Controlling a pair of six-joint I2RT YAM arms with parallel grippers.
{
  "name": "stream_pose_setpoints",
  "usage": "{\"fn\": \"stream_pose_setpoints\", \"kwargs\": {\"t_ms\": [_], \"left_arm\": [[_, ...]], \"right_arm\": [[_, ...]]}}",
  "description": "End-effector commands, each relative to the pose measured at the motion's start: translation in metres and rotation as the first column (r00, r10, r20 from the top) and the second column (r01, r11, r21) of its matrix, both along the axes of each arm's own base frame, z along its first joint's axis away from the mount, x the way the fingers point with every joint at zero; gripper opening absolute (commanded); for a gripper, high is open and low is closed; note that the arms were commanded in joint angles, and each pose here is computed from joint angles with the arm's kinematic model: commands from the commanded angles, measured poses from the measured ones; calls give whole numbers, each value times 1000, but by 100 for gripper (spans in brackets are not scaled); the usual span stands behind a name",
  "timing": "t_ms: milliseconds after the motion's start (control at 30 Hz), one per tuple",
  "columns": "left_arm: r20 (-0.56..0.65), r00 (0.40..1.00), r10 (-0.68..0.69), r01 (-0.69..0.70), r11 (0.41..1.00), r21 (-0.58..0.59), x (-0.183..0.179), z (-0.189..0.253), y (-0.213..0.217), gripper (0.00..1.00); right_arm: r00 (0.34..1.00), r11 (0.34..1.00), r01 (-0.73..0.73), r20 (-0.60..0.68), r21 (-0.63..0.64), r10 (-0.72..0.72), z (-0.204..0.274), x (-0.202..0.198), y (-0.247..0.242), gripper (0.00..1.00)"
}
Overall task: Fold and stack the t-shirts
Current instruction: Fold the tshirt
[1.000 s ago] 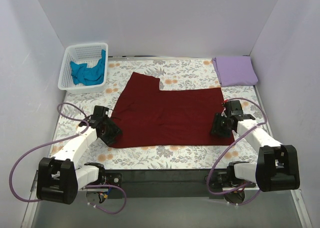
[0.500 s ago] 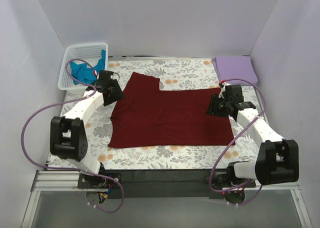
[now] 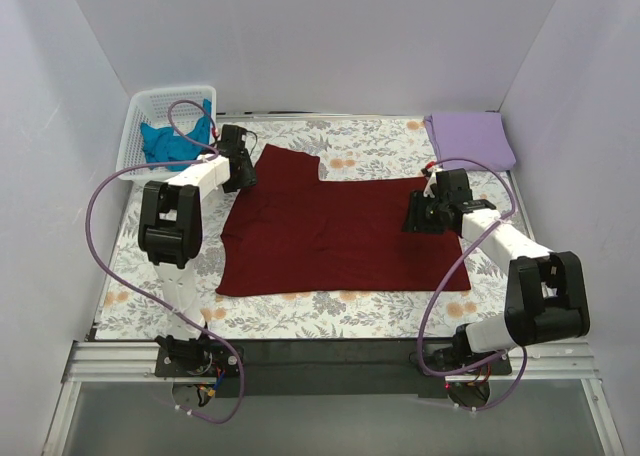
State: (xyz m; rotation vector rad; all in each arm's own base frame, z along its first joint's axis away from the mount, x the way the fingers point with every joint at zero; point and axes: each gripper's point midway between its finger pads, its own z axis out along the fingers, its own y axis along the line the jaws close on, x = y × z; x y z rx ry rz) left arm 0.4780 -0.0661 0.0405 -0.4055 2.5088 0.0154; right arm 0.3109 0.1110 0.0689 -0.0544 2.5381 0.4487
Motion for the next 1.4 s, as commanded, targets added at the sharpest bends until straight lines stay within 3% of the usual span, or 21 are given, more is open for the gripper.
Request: {"fn": "stream_pose_setpoints", "kwargs": {"t_ms": [0,400,633,667,800,1000,1367], "left_arm": [[46,999,-4,2,999,36,17,11,3,44],[-29,999,-35,37,998,60,8,-34,1,42],[-66,995,-81,85,994,62,-5,-46,-5,20],[-71,994,-84,89,994,63,-7,-48,-6,12],[-79,993,-90,96,992,83,-8,-50,-4,0],[-85,994,-72,83,988,132,-11,-50,5,0],[-81,994,-75,86,986,140,-9,-48,6,0]], "right_arm": [[997,999,-38,66,17,36,12,17,9,52],[996,999,-38,76,-9,39,10,30,10,52],[982,971,63,188,-229,-20,26,78,-27,51],[979,967,69,201,-245,-19,29,84,-29,51],[959,952,83,283,-295,4,45,127,-40,52],[963,933,47,263,-357,53,27,167,-59,51],[977,965,119,199,-231,-73,-14,193,-104,47]]}}
